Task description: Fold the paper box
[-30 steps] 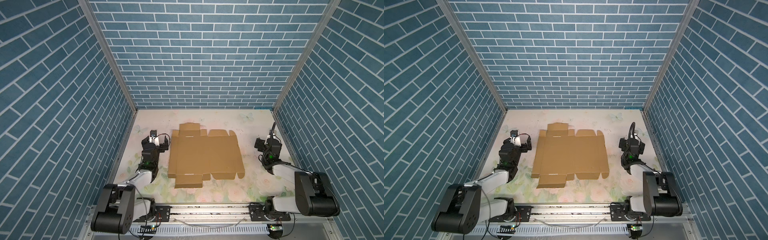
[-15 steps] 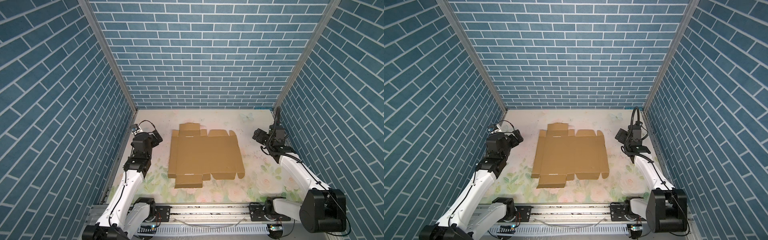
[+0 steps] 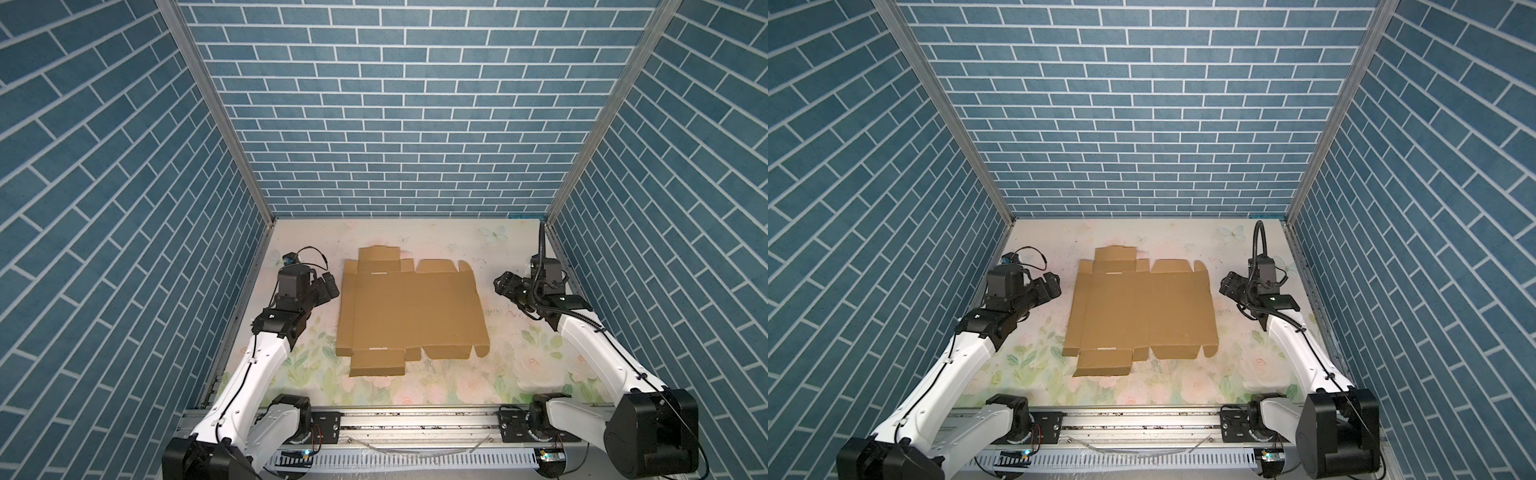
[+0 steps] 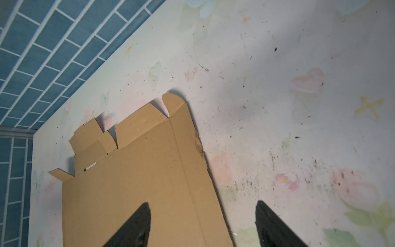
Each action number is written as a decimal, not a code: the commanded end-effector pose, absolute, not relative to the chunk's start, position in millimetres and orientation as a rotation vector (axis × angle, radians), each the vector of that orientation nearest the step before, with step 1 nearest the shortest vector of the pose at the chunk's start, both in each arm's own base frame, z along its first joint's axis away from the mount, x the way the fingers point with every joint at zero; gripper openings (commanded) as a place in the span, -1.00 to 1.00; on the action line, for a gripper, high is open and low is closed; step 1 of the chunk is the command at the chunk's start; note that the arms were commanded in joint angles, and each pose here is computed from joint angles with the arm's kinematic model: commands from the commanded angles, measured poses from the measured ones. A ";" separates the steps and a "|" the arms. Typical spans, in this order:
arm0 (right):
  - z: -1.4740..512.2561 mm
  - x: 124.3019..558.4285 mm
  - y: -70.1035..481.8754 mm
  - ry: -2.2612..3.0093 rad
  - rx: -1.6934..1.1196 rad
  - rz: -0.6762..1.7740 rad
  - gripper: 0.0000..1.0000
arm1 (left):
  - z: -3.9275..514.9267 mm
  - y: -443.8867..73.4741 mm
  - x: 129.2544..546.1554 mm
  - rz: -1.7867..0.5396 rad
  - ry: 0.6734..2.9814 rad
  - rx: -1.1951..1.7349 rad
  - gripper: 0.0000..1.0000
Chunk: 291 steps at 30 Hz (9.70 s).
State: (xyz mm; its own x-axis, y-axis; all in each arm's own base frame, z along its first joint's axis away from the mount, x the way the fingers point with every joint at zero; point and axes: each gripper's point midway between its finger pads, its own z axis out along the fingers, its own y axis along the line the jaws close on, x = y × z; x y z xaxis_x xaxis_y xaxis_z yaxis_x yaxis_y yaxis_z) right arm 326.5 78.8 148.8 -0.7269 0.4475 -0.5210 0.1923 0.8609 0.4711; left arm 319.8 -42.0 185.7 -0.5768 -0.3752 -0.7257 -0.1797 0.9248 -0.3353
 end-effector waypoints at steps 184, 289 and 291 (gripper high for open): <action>48.3 247.7 202.0 2.941 -0.006 0.874 -0.03 | 34.8 -230.5 347.9 -0.482 2.737 -0.084 0.78; 65.1 444.9 227.3 2.849 -0.356 0.794 0.22 | -0.5 -223.5 304.5 -0.798 2.735 -0.174 0.21; 58.8 445.1 233.2 2.860 -0.366 0.810 0.18 | 1.4 -224.1 304.0 -0.806 2.729 -0.177 0.21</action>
State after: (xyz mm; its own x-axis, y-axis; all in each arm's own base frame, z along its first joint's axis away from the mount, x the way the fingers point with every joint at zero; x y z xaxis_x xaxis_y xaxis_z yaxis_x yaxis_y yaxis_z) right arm 455.5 223.9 59.0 -0.9646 -0.1192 -0.2353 -0.2235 0.8432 0.4889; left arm 336.7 -246.2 38.2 -0.9064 -0.2053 -0.3692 0.0737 0.7838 -0.6166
